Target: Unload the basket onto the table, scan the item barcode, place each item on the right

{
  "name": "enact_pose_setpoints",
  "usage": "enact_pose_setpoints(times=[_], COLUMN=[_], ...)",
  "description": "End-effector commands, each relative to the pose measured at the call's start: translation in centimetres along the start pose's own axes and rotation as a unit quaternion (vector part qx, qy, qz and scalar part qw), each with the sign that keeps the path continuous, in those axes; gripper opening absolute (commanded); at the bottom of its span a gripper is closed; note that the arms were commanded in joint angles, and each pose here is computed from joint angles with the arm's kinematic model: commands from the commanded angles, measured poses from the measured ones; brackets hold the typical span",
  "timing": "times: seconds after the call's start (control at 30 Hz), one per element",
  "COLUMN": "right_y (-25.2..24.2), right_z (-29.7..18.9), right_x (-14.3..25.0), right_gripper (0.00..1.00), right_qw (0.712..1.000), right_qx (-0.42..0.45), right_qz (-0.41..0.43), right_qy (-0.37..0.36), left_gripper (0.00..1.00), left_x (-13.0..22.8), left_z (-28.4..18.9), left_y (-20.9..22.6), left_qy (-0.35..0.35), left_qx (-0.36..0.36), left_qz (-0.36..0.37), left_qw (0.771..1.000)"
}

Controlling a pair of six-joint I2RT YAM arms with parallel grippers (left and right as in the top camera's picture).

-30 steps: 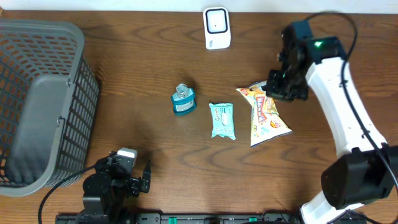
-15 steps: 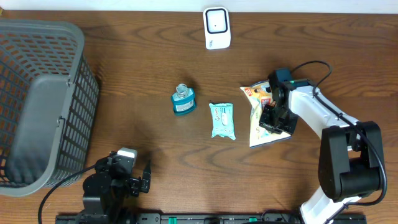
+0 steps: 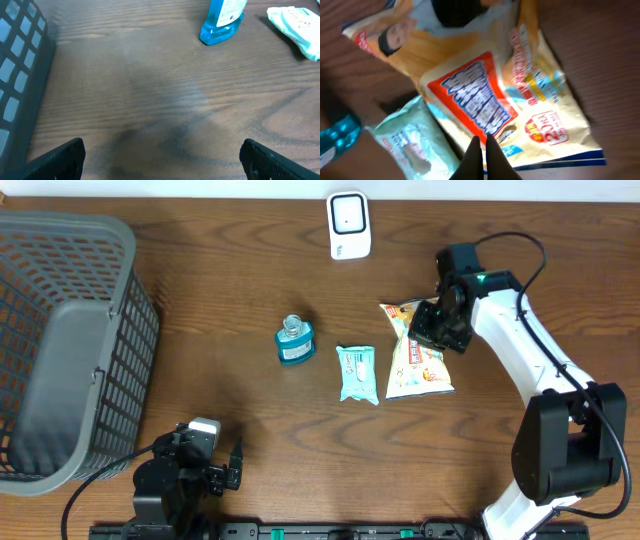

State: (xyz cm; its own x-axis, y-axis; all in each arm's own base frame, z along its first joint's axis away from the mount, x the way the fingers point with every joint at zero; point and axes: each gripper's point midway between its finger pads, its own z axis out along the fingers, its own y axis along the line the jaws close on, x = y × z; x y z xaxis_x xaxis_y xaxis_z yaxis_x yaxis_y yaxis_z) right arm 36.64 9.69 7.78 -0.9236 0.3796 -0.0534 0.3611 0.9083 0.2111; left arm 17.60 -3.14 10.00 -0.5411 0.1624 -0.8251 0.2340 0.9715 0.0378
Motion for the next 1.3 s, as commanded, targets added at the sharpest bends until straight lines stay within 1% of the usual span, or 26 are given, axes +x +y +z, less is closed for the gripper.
enact_pose_setpoints(times=[0.0, 0.1, 0.17, 0.23, 0.37, 0.43, 0.53, 0.6, 0.67, 0.7, 0.73, 0.77, 0.8, 0.83, 0.87, 0.93, 1.0, 1.03, 1.13, 1.2, 1.27], right_y=[-2.3, -4.6, -5.9, -7.0, -7.1, -6.0, -3.6, -2.3, -0.8, -0.5, -0.5, -0.8, -0.9, -0.9, -1.0, -1.0, -1.0, -1.0, -0.7, -0.5, 0.1], right_z=[1.3, 3.7, 5.3, 7.4, 7.7, 6.9, 3.6, 0.5, -2.0, -2.6, -3.1, -3.8, -4.0, -4.0, -3.9, -3.4, -2.4, -1.7, -0.8, -0.3, 0.0], right_x=[0.7, 2.0, 2.9, 3.7, 3.7, 3.8, 3.5, 2.6, 1.6, 1.2, 0.7, 0.0, -0.2, -0.3, -0.3, -0.2, -0.2, -0.3, -0.5, -1.1, -1.1], right_gripper=[0.01, 0.01, 0.01, 0.01, 0.01, 0.01, 0.01, 0.01, 0.04, 0.10, 0.21, 0.45, 0.57, 0.64, 0.67, 0.76, 0.85, 0.91, 0.99, 0.99, 0.99], right_qw=[0.998, 0.994, 0.993, 0.993, 0.993, 0.996, 0.998, 0.998, 0.998, 0.997, 0.996, 0.993, 0.992, 0.992, 0.992, 0.990, 0.985, 0.982, 0.974, 0.966, 0.960], right_qx=[0.067, 0.102, 0.112, 0.110, 0.110, 0.091, 0.062, 0.055, 0.038, 0.040, 0.048, 0.063, 0.069, 0.069, 0.069, 0.074, 0.080, 0.081, 0.079, 0.077, 0.046], right_qz=[0.003, 0.027, 0.045, 0.046, 0.031, 0.014, 0.012, 0.005, -0.038, -0.049, -0.055, -0.059, -0.059, -0.059, -0.059, -0.087, -0.134, -0.158, -0.204, -0.239, -0.270], right_qy=[-0.013, -0.015, -0.015, -0.022, -0.027, -0.009, 0.014, 0.004, -0.024, -0.039, -0.057, -0.082, -0.091, -0.092, -0.090, -0.084, -0.075, -0.069, -0.061, -0.065, -0.055], left_gripper=[0.99, 0.99, 0.99, 0.99, 0.99, 0.99, 0.99, 0.99, 0.99, 0.99, 0.99, 0.99, 0.99, 0.99, 0.99, 0.99, 0.99, 0.99, 0.99, 0.99, 0.99], left_x=[-0.2, -0.2, -0.2, -0.2, -0.2, -0.2, -0.2, -0.2, -0.2, -0.2, -0.2, -0.2, -0.2, -0.2, -0.2, -0.2, -0.2, -0.2, -0.2, -0.2, -0.2], left_z=[-0.1, -0.1, -0.1, -0.1, -0.1, -0.1, -0.1, -0.1, -0.1, -0.1, -0.1, -0.1, -0.1, -0.1, -0.1, -0.1, -0.1, -0.1, -0.1, -0.1, -0.1], left_y=[-0.2, -0.2, -0.2, -0.2, -0.2, -0.2, -0.2, -0.2, -0.2, -0.2, -0.2, -0.2, -0.2, -0.2, -0.2, -0.2, -0.2, -0.2, -0.2, -0.2, -0.2], left_qy=[-0.005, -0.005, -0.005, -0.005, -0.005, -0.005, -0.005, -0.005, -0.005, -0.005, -0.005, -0.005, -0.005, -0.005, -0.005, -0.005, -0.005, -0.005, -0.005, -0.005, -0.005], left_qx=[0.007, 0.007, 0.007, 0.007, 0.007, 0.007, 0.007, 0.007, 0.007, 0.007, 0.007, 0.007, 0.007, 0.007, 0.007, 0.007, 0.007, 0.007, 0.007, 0.007, 0.007], left_qz=[-0.003, -0.003, -0.003, -0.003, -0.003, -0.003, -0.003, -0.003, -0.003, -0.003, -0.003, -0.003, -0.003, -0.003, -0.003, -0.003, -0.003, -0.003, -0.003, -0.003, -0.003], left_qw=[1.000, 1.000, 1.000, 1.000, 1.000, 1.000, 1.000, 1.000, 1.000, 1.000, 1.000, 1.000, 1.000, 1.000, 1.000, 1.000, 1.000, 1.000, 1.000, 1.000, 1.000])
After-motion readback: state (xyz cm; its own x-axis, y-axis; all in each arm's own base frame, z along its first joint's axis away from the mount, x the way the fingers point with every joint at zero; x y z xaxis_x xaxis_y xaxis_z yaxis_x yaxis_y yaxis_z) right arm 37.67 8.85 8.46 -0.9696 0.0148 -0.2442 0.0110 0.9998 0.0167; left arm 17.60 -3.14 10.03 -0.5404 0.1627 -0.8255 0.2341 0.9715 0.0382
